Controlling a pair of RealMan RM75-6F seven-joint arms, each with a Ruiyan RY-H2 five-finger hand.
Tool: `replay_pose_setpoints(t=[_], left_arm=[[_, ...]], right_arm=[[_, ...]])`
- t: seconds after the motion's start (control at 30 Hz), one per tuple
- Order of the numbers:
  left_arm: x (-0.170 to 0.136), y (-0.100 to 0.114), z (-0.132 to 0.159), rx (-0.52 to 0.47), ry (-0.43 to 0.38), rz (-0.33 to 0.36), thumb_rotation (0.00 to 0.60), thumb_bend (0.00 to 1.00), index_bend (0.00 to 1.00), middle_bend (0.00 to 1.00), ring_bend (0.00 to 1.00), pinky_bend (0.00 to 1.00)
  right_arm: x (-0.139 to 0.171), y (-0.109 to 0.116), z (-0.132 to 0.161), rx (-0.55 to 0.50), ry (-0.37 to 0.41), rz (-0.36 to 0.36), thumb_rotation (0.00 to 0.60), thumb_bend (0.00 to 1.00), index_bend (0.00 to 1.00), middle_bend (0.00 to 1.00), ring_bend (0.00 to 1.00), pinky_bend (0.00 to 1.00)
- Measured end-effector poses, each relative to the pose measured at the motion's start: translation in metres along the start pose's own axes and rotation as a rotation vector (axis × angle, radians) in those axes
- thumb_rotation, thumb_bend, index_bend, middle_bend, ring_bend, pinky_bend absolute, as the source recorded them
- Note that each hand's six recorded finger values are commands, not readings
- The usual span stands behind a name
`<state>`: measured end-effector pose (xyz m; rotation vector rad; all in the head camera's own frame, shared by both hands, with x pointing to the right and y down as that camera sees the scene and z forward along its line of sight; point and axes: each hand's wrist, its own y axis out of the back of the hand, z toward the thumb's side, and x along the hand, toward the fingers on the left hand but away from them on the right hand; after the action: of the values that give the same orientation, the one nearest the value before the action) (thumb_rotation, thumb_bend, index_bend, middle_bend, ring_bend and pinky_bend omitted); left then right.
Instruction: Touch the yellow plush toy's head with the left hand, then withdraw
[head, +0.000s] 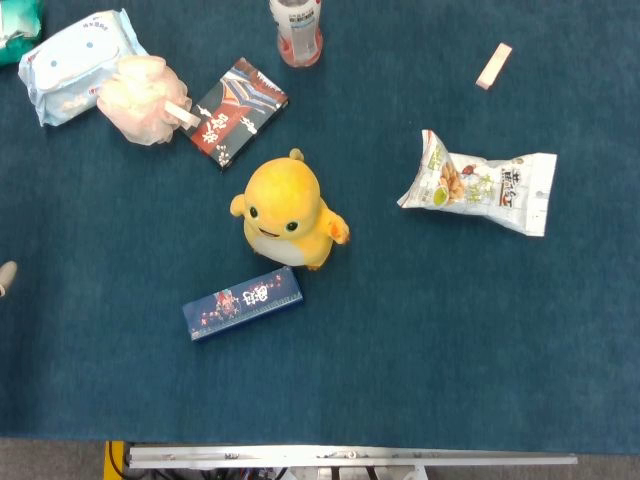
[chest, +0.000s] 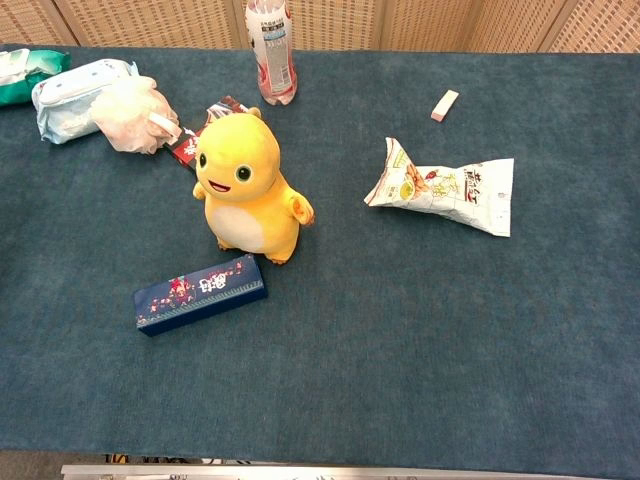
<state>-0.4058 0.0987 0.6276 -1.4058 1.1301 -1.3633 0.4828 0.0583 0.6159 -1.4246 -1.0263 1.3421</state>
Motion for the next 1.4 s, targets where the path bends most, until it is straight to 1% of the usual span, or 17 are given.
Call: replay_pose_setpoints(t=[0.1,0.23,0.43,0.63,0.8,0.9,0.97,1.0,1.07,1.13,1.2,1.3,1.4], left_arm=[[0.001,-0.002,0.001,0.002,-0.005,-0.008,0.600,0.19,0.00,0.07,0.05,0.04],[0.003,-0.001,0.004,-0.005,-0.019,-0.002,0.600,0.19,0.00,0.07,0.05,0.04],[0.009,0.003,0.013,-0.056,-0.072,-0.009,0.600,0.19,0.00,0.07,0.05,0.04],[0.026,0.005,0.030,-0.123,-0.169,-0.040,0.600,0.19,0.00,0.07,0.05,0.04],[0.042,0.008,0.049,-0.198,-0.258,-0.063,0.600,0.19,0.00,0.07,0.05,0.04],[0.054,0.009,0.061,-0.252,-0.306,-0.086,0.596,0.16,0.01,0.07,0.05,0.04],[0.062,0.010,0.070,-0.297,-0.336,-0.105,0.545,0.14,0.01,0.07,0.05,0.04],[0.066,0.010,0.075,-0.317,-0.349,-0.114,0.507,0.13,0.02,0.07,0.05,0.04],[0.075,0.010,0.087,-0.365,-0.383,-0.137,0.410,0.11,0.02,0.07,0.05,0.04],[0.084,0.009,0.100,-0.397,-0.418,-0.160,0.349,0.09,0.02,0.07,0.05,0.04],[0.094,0.006,0.116,-0.427,-0.457,-0.187,0.309,0.08,0.02,0.08,0.05,0.04],[0.105,0.003,0.137,-0.460,-0.504,-0.219,0.251,0.07,0.06,0.08,0.05,0.04],[0.114,0.000,0.154,-0.485,-0.538,-0.244,0.233,0.07,0.07,0.08,0.05,0.04]], right_arm=[[0.000,0.001,0.000,0.000,-0.001,-0.003,0.600,0.31,0.14,0.22,0.12,0.18],[-0.001,0.005,0.001,-0.003,0.006,-0.009,0.600,0.31,0.14,0.22,0.12,0.18],[-0.007,0.017,0.007,-0.003,0.027,-0.033,0.600,0.31,0.14,0.22,0.12,0.18],[-0.011,0.032,0.016,-0.018,0.051,-0.063,0.600,0.31,0.14,0.22,0.12,0.18],[-0.012,0.040,0.022,-0.024,0.064,-0.077,0.600,0.31,0.14,0.22,0.12,0.18],[-0.012,0.042,0.025,-0.027,0.071,-0.078,0.600,0.31,0.14,0.22,0.12,0.18],[-0.011,0.043,0.026,-0.030,0.073,-0.076,0.600,0.31,0.14,0.22,0.12,0.18],[-0.011,0.043,0.027,-0.032,0.073,-0.076,0.600,0.31,0.14,0.22,0.12,0.18],[-0.010,0.044,0.026,-0.037,0.071,-0.074,0.600,0.31,0.14,0.22,0.12,0.18],[-0.010,0.044,0.024,-0.039,0.064,-0.074,0.600,0.31,0.14,0.22,0.12,0.18],[-0.009,0.045,0.024,-0.039,0.062,-0.077,0.600,0.31,0.14,0.22,0.12,0.18],[-0.008,0.047,0.024,-0.043,0.065,-0.084,0.600,0.31,0.14,0.22,0.12,0.18],[-0.006,0.050,0.025,-0.044,0.070,-0.088,0.600,0.31,0.14,0.22,0.12,0.18]])
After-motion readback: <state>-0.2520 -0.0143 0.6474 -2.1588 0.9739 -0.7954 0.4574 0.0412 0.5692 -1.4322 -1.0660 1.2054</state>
